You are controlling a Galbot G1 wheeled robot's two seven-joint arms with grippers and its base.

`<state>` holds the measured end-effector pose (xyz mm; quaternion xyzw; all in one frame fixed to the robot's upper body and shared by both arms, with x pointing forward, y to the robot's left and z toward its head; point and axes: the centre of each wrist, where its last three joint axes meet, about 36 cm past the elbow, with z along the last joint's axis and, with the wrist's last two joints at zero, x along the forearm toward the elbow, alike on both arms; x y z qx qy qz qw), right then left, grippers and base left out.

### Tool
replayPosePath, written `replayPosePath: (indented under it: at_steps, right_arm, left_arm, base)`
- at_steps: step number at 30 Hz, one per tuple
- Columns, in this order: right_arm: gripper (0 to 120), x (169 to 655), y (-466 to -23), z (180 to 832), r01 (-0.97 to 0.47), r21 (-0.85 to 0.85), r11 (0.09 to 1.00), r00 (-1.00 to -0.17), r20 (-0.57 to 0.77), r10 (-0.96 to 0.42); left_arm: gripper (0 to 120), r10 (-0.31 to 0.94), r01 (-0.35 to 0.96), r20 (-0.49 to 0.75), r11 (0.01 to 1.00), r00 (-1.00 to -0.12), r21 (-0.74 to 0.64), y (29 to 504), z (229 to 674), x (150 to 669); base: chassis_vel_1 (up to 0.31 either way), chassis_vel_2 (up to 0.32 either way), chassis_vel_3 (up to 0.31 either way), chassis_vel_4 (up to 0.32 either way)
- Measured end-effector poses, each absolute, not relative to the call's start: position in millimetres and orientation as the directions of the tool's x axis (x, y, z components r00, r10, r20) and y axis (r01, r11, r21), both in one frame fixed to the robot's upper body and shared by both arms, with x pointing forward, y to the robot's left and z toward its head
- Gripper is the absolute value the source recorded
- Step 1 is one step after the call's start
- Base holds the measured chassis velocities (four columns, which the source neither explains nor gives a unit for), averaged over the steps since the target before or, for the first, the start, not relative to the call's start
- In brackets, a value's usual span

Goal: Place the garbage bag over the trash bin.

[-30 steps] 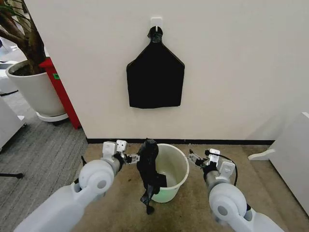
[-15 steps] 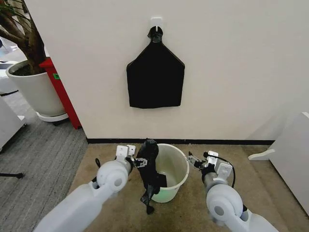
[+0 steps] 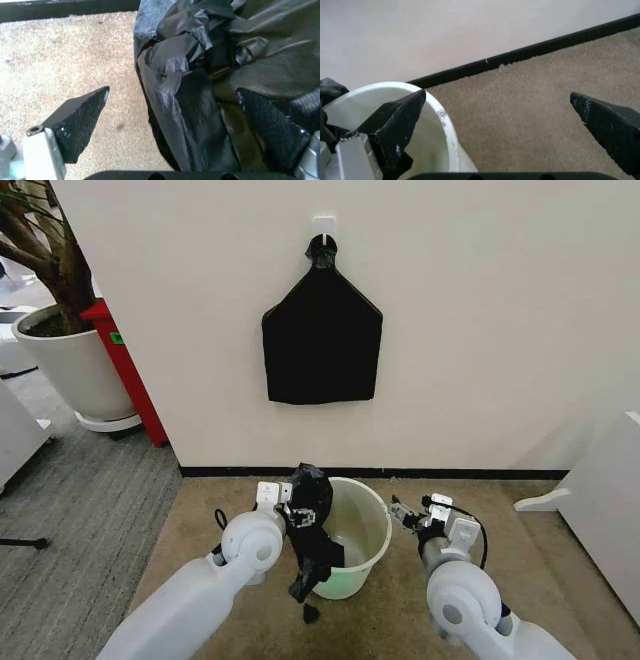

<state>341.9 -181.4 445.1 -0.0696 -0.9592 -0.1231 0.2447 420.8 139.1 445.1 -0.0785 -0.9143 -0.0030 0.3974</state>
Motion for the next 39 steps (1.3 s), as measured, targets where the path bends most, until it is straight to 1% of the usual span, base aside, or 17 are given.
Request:
replayPosePath:
  at_steps: [4,9,33,35,37,39]
  right_arm:
    - [100,343.2,-181.5,444.3,0.193,0.201,0.96,-0.871,0.486,0.073]
    - [100,343.3,-180.5,442.9,0.193,0.201,0.96,-0.869,0.489,0.072]
    - [100,340.2,-180.7,435.0,0.205,0.189,0.96,-0.857,0.509,0.082]
    - [100,340.5,-181.0,433.9,0.207,0.187,0.96,-0.856,0.51,0.085]
    - [100,340.8,-181.1,433.5,0.207,0.186,0.96,-0.856,0.51,0.086]
    - [100,341.3,-181.5,433.1,0.208,0.184,0.961,-0.856,0.51,0.088]
  left_arm:
    - [100,0.154,0.151,0.712,0.986,-0.685,-0.067,144.3,457.4,410.0]
    - [100,0.144,0.141,0.712,0.988,-0.688,-0.063,149.8,458.9,408.4]
    - [100,0.106,0.088,0.766,0.994,-0.635,-0.064,130.2,422.8,430.0]
    - [98,0.101,0.08,0.77,0.995,-0.629,-0.065,127.9,419.2,433.2]
    - [98,0.098,0.074,0.771,0.995,-0.629,-0.065,126.9,417.9,434.7]
    - [93,0.091,0.065,0.771,0.996,-0.63,-0.065,124.4,416.6,435.5]
  base:
    - [0.0,0.0,0.0,0.0]
    - [0.0,0.0,0.0,0.0]
    - [0.0,0.0,0.0,0.0]
    - [0.0,0.0,0.0,0.0]
    - [0.0,0.0,0.0,0.0]
    - [0.0,0.0,0.0,0.0]
